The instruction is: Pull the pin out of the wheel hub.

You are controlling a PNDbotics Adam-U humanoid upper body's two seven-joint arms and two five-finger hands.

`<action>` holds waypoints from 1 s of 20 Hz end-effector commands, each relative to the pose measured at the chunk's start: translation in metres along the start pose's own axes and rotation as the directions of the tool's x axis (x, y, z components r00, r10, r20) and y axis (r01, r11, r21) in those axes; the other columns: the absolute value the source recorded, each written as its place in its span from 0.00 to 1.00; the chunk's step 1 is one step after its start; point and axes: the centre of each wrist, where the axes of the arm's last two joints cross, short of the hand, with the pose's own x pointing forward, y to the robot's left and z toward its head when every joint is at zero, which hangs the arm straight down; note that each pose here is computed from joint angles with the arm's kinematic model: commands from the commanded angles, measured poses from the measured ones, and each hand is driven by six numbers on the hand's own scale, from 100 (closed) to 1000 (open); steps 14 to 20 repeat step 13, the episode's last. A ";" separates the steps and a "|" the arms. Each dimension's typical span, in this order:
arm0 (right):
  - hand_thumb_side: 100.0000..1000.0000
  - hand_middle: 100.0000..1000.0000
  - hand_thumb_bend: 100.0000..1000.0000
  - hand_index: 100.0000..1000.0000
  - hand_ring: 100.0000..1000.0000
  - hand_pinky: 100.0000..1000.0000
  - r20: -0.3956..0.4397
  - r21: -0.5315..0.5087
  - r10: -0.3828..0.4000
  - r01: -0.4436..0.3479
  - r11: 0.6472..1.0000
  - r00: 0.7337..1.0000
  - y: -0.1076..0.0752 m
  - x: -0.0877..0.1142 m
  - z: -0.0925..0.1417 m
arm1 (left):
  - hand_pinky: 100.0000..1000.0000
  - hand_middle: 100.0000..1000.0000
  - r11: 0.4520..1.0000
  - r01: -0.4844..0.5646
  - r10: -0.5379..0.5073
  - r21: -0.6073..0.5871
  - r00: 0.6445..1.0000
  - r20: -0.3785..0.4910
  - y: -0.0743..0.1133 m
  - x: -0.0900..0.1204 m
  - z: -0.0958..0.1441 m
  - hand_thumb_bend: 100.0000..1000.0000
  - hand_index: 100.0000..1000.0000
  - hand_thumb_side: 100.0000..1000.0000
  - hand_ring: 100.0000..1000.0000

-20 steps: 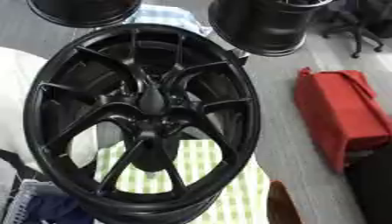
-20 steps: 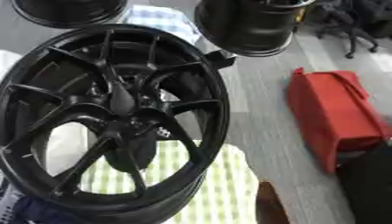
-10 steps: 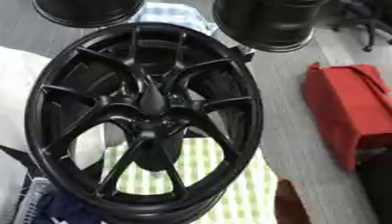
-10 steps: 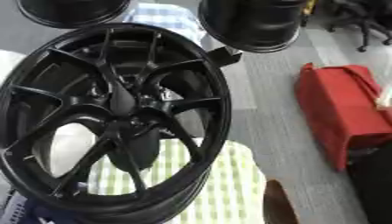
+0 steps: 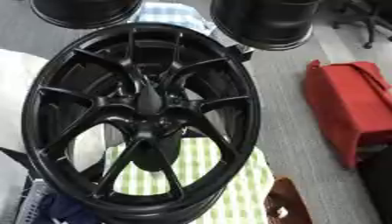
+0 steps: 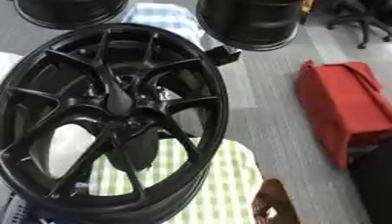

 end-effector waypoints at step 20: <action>0.43 0.59 0.11 0.71 0.64 0.63 -0.068 0.213 -0.364 0.370 0.904 0.929 0.083 -0.040 0.014 | 0.78 0.53 0.999 -0.047 0.048 -0.017 0.998 0.042 -0.014 0.010 0.000 0.47 0.68 0.49 0.91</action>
